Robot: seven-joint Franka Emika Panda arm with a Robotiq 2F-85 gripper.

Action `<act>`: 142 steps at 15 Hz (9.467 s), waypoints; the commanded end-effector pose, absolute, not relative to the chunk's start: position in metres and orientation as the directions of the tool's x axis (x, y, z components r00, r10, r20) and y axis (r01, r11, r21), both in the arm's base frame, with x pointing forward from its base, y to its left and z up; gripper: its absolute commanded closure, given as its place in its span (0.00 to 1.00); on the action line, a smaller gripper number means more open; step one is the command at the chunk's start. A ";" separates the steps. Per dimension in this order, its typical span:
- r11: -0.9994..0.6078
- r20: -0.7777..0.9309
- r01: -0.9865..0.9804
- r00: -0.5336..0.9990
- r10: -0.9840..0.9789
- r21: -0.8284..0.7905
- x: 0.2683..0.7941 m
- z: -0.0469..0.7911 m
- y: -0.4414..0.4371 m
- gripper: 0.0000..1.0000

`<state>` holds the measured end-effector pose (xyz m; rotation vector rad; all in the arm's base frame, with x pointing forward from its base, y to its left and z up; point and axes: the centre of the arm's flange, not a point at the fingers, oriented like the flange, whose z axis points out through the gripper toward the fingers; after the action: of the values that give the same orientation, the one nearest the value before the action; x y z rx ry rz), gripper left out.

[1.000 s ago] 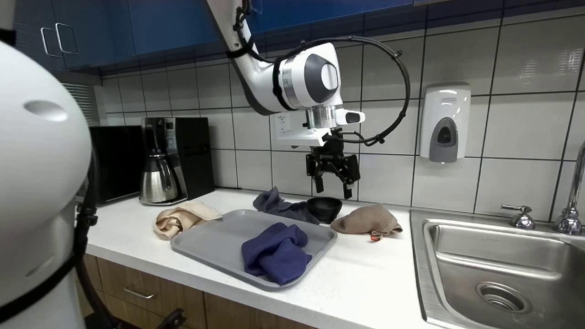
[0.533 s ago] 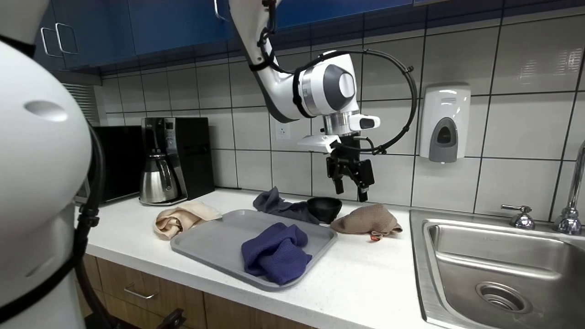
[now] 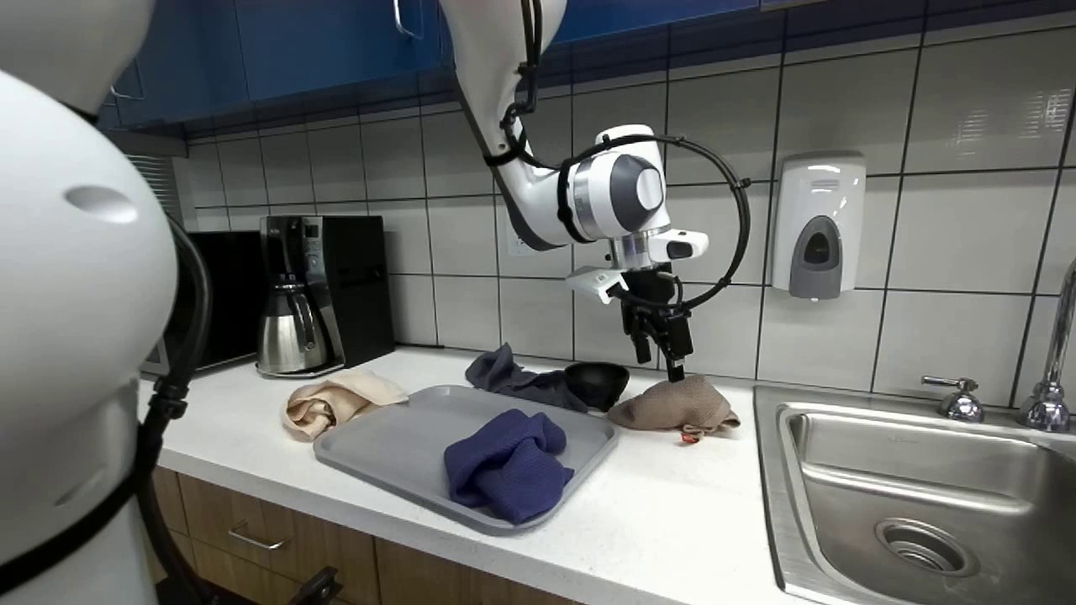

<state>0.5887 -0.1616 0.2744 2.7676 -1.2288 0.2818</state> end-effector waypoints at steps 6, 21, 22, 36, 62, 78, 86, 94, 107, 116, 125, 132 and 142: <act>-0.564 0.228 -0.826 0.550 -0.804 0.001 0.640 0.240 -0.174 0.00; -0.518 0.226 -0.855 0.505 -0.833 0.001 0.667 0.199 -0.184 0.00; -0.519 0.225 -0.855 0.507 -0.832 0.004 0.667 0.197 -0.184 0.00; -0.527 0.220 -0.849 0.519 -0.826 0.023 0.667 0.187 -0.184 0.51; -0.542 0.263 -0.840 0.516 -0.815 -0.031 0.640 0.258 -0.200 0.97; -0.642 0.282 -0.765 0.606 -0.744 -0.049 0.578 0.330 -0.185 0.97; -0.755 0.300 -0.655 0.718 -0.627 -0.010 0.555 0.354 -0.147 0.97; -0.843 0.312 -0.536 0.808 -0.499 0.040 0.536 0.367 -0.098 0.97; -0.914 0.247 -0.400 0.894 -0.373 0.068 0.515 0.348 -0.020 0.97; -0.922 0.185 -0.371 0.919 -0.348 0.109 0.513 0.315 -0.002 0.97; -0.919 0.117 -0.352 0.935 -0.335 0.178 0.512 0.274 -0.001 0.97; -0.911 0.081 -0.338 0.941 -0.328 0.234 0.510 0.243 0.000 0.97; -0.887 0.038 -0.313 0.947 -0.320 0.339 0.502 0.203 -0.004 0.71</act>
<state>0.4975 -0.0058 0.2055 2.8052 -0.4593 -0.0092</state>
